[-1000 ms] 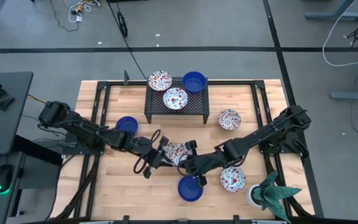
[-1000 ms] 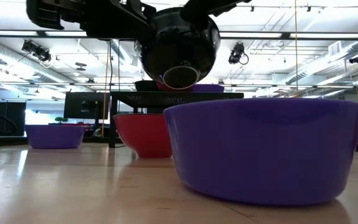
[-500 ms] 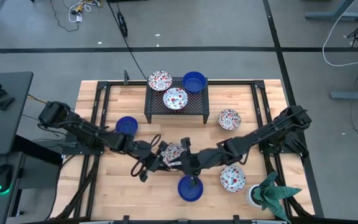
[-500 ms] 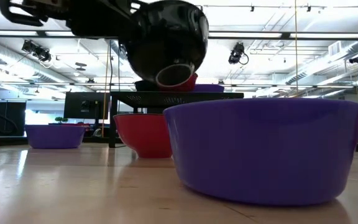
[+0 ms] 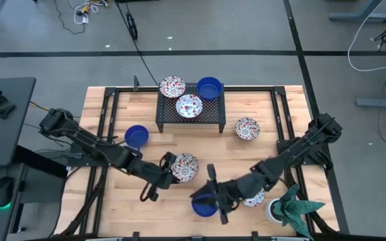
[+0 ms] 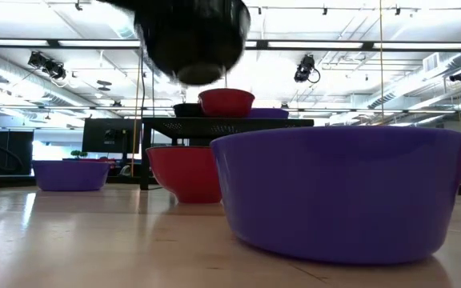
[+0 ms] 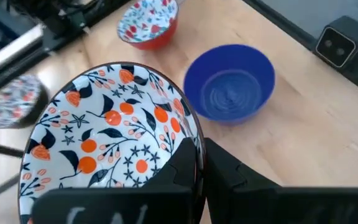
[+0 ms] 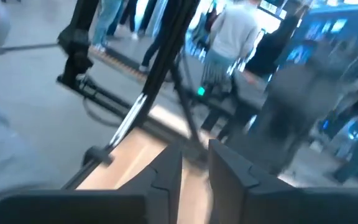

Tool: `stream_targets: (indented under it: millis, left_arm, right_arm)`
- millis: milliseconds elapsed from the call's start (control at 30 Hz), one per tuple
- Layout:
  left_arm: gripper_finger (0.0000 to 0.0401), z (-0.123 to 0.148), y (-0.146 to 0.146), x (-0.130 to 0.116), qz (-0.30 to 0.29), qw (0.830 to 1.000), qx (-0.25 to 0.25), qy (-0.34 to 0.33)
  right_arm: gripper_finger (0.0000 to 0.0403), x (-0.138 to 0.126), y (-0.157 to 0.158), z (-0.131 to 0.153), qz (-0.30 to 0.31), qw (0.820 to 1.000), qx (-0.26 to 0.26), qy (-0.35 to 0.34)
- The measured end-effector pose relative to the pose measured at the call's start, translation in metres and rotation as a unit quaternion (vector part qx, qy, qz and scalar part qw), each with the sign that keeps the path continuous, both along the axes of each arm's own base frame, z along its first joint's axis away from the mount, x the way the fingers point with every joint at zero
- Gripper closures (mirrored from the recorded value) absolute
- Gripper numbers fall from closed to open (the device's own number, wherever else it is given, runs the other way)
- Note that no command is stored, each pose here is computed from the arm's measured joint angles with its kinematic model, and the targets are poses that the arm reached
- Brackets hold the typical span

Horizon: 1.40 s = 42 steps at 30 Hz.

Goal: Pick & Place Mini bowls
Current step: Stack the bottom black bowl on the black bowl on the shelf

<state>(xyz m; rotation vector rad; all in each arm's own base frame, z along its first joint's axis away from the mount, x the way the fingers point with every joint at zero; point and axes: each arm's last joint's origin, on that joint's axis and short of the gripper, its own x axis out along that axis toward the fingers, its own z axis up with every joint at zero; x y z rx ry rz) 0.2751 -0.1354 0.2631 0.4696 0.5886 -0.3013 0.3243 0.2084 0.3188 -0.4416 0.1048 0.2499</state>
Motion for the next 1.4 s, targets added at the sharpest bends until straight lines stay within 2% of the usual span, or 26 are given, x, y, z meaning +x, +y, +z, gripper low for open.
stream_targets:
  millis: [167, 267, 333, 467, 600, 833, 1067, 1200, 1400]
  left_arm:
    - [0.0387, 0.05, 0.001, 0.0, 0.024, 0.999, 0.036, 0.028]
    - [0.0387, 0.078, 0.012, -0.002, 0.055, 0.996, 0.059, 0.038]
    - [0.0386, 0.093, 0.023, -0.004, 0.081, 0.992, 0.078, 0.049]
    - [0.0387, 0.119, 0.052, -0.006, 0.134, 0.984, 0.097, 0.066]
    - [0.0387, 0.133, 0.09, -0.003, 0.182, 0.974, 0.112, 0.074]
    - [0.0388, 0.139, 0.167, 0.0, 0.245, 0.959, 0.112, 0.087]
    - [0.0387, 0.145, 0.238, -0.009, 0.287, 0.956, 0.034, 0.048]
    - [0.0388, 0.14, 0.268, -0.009, 0.289, 0.957, -0.009, 0.032]
    - [0.0387, 0.113, 0.297, 0.005, 0.31, 0.947, -0.026, 0.078]
  right_arm:
    - [0.0336, -0.009, 0.005, -0.017, -0.03, 0.993, 0.055, 0.098]
    - [0.0345, -0.012, 0.005, -0.03, -0.054, 0.984, 0.094, 0.143]
    - [0.0351, -0.015, 0.004, -0.046, -0.062, 0.979, 0.102, 0.162]
    - [0.0362, -0.022, -0.001, -0.079, -0.071, 0.975, 0.135, 0.162]
    - [0.0371, -0.031, -0.012, -0.108, -0.098, 0.972, 0.171, 0.128]
    - [0.0382, -0.045, -0.029, -0.133, -0.122, 0.965, 0.223, 0.067]
    - [0.0383, -0.046, -0.032, -0.133, -0.118, 0.964, 0.234, 0.049]
    - [0.0383, -0.046, -0.032, -0.133, -0.118, 0.964, 0.233, 0.048]
    - [0.0383, -0.046, -0.032, -0.133, -0.116, 0.964, 0.235, 0.047]
